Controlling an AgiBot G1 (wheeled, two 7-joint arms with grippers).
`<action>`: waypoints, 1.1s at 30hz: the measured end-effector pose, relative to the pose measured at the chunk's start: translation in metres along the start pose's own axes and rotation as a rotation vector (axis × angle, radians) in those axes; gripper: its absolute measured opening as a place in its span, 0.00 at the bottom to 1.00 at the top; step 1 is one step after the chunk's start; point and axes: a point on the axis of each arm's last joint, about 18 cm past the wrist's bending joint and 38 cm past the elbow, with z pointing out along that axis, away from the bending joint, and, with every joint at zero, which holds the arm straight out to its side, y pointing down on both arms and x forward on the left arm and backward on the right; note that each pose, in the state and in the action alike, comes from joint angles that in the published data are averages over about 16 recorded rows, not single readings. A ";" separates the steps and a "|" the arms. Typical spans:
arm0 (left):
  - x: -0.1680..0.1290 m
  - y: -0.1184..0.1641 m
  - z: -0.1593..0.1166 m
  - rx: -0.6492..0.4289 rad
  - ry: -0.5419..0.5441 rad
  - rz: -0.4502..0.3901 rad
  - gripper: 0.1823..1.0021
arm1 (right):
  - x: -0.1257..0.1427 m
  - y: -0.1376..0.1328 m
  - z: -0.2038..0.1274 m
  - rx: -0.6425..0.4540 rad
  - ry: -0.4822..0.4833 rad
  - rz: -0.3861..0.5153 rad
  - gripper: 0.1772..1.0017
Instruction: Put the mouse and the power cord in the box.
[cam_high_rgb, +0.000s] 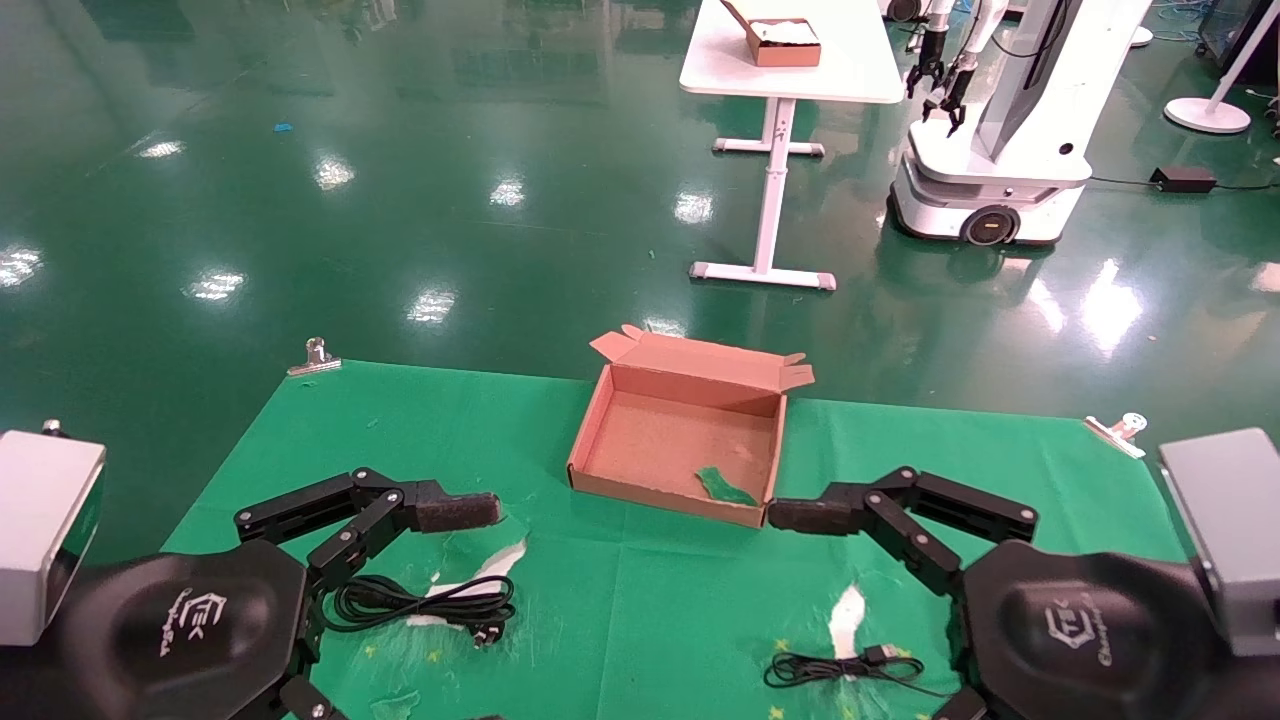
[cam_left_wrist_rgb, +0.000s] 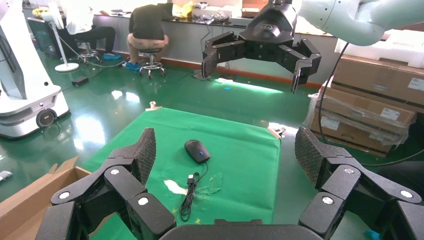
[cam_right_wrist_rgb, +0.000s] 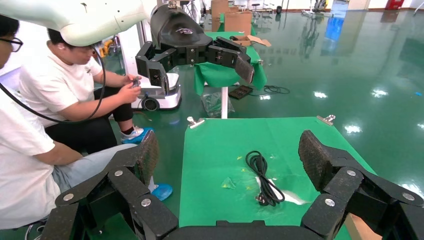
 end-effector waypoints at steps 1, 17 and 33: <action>0.000 0.000 0.000 0.000 0.000 0.000 1.00 | 0.000 0.000 0.000 0.000 0.000 0.000 1.00; 0.000 0.000 0.000 0.000 0.000 0.000 1.00 | 0.000 0.000 0.000 0.000 0.000 0.000 1.00; 0.000 0.000 0.000 0.000 0.000 0.000 1.00 | 0.000 0.000 0.000 0.000 0.000 0.000 1.00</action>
